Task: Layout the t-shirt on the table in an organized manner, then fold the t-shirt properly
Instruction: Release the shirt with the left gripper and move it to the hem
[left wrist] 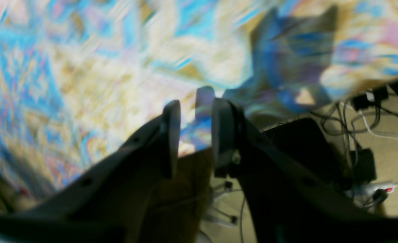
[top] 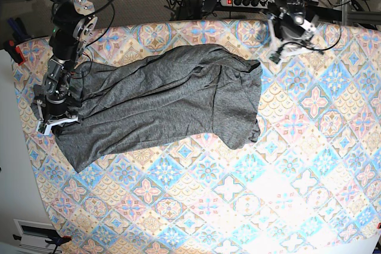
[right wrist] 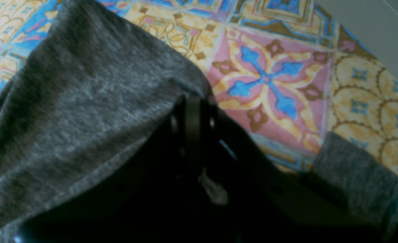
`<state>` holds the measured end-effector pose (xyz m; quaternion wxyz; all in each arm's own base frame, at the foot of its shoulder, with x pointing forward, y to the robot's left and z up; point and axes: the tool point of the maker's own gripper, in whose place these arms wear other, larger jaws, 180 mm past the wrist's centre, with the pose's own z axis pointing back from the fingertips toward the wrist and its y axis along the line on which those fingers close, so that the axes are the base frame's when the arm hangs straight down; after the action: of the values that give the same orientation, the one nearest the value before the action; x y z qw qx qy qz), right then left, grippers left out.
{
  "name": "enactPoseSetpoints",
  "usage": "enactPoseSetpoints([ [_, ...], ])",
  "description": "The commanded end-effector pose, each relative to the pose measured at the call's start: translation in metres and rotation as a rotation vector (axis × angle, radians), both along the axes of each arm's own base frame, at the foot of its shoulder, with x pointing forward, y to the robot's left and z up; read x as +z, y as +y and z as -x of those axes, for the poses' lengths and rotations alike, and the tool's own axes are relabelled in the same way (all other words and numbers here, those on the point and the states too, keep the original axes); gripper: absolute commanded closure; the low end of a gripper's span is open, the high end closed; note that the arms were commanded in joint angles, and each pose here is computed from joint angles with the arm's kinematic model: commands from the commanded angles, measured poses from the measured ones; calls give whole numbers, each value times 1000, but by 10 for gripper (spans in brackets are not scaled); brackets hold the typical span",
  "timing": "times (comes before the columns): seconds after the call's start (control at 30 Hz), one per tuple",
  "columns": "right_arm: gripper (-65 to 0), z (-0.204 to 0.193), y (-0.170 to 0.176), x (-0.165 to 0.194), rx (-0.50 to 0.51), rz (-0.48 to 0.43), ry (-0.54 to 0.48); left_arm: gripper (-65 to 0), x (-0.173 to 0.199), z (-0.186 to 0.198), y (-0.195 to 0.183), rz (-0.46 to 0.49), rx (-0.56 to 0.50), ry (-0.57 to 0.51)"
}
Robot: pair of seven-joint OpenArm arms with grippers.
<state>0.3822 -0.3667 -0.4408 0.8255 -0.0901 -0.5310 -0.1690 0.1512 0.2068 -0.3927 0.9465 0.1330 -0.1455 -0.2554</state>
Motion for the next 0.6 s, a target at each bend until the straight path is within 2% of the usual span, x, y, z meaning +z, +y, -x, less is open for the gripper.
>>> enactPoseSetpoints([
  [0.0,0,9,-11,-9,-26,11,81,-170,6,-3,3,-6,9,-24],
  [0.1,0,9,-10,-10,-26,10,81,-169,8,-8,0,12,6,-57],
  [0.2,0,9,-10,-10,-26,9,82,-169,14,-24,-17,79,-14,-149],
  [0.33,0,9,-10,-10,-26,9,82,-175,40,-76,-55,219,-11,-363],
  [0.47,0,12,-10,-12,-26,10,87,-176,74,-130,-66,252,-4,-493],
  [0.57,0,11,-10,-12,-23,12,89,-176,103,-167,-63,234,10,-550],
])
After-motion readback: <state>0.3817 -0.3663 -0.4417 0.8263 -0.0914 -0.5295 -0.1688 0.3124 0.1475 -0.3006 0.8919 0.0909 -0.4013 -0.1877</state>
